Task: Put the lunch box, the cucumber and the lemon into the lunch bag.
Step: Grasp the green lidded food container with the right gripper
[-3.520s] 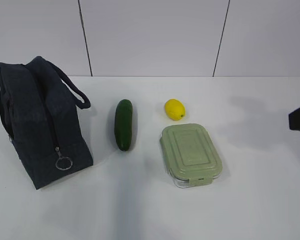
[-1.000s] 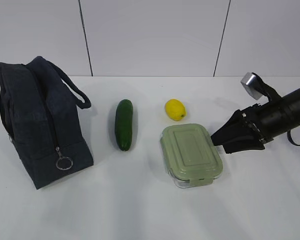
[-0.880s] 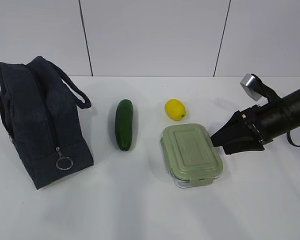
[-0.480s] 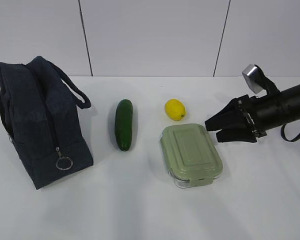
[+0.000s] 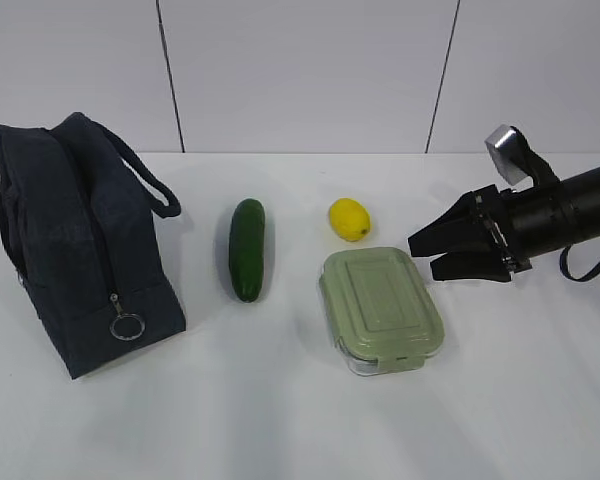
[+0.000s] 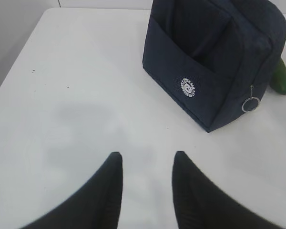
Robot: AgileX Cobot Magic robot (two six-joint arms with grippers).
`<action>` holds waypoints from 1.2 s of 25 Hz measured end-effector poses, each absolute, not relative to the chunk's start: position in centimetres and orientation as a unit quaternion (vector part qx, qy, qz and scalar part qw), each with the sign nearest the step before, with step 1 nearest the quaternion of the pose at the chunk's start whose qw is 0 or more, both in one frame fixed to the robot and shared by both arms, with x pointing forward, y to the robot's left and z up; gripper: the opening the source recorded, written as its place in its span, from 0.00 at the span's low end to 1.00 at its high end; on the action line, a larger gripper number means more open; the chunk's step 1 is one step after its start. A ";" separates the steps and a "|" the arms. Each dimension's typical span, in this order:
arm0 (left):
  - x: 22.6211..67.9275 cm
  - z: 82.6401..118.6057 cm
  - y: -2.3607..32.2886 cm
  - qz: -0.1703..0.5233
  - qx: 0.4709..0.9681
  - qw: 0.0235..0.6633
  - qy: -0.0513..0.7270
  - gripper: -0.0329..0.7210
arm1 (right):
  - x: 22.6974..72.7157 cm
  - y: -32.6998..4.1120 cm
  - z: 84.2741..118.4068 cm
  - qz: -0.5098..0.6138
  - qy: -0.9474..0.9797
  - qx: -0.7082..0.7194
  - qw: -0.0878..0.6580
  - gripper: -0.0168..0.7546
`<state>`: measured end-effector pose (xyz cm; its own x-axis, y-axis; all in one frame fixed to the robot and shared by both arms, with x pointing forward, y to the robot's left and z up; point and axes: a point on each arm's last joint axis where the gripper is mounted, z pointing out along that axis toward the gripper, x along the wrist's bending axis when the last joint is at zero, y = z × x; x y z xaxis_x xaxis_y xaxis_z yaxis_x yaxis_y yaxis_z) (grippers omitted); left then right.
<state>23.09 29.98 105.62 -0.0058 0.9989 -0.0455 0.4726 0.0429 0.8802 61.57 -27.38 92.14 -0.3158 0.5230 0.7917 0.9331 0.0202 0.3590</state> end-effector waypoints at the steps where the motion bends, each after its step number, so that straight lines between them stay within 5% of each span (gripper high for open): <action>1: 23.1 105.6 30.0 0.350 0.597 0.376 0.617 0.36 | 61.5 -27.4 92.1 -0.448 -0.677 -0.537 0.228 0.76; 30: 23.1 105.6 30.0 0.350 0.597 0.376 0.617 0.36 | 57.6 -27.1 91.0 -0.482 -0.658 -0.560 0.144 0.76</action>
<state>23.09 29.98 105.62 -0.0058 0.9989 -0.0455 0.4726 0.0429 0.8802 57.62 -27.13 91.01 -0.3311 0.5994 0.7288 0.8761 -0.0916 0.4733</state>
